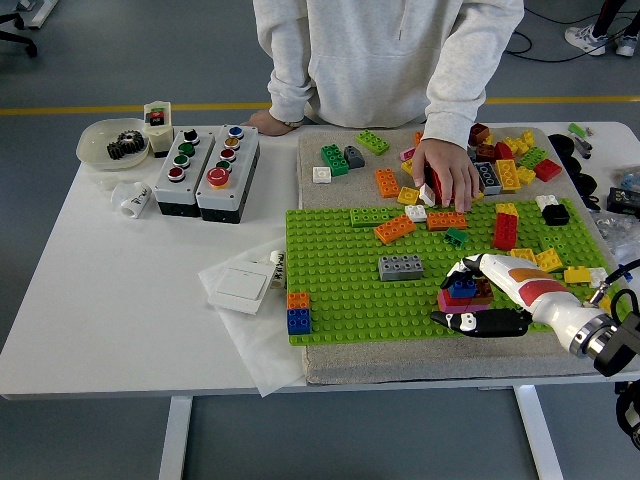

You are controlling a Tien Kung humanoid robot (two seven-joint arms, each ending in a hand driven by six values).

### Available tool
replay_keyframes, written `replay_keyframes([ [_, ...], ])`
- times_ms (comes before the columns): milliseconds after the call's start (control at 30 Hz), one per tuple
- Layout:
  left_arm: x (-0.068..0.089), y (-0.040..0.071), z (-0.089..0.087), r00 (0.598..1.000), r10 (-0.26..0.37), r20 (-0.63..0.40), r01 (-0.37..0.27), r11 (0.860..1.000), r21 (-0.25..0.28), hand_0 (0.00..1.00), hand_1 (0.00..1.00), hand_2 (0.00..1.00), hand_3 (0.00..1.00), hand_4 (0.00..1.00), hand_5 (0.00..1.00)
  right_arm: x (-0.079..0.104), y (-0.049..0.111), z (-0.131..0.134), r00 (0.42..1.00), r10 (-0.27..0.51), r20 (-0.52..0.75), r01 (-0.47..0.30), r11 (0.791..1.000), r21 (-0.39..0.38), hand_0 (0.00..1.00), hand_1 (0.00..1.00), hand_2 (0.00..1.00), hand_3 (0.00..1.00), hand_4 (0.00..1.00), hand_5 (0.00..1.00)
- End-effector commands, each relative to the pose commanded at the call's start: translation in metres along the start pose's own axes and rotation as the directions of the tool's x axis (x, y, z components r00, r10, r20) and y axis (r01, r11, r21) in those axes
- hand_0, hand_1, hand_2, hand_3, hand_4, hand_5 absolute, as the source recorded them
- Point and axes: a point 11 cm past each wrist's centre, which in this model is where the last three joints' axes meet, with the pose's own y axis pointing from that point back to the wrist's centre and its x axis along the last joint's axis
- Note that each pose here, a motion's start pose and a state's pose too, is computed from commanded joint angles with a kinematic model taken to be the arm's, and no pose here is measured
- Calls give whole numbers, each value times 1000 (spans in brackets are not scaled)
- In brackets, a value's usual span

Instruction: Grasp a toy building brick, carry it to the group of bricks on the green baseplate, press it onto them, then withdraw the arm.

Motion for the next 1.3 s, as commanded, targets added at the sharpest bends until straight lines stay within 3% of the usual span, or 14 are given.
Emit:
replay_keyframes([
  [1300, -4, 0, 1, 1000, -12, -4, 12, 1000, 0, 780, 752, 787, 587, 618, 619, -16, 0, 7, 999, -31, 27, 32, 999, -18, 708, 669, 714, 576, 892, 645],
])
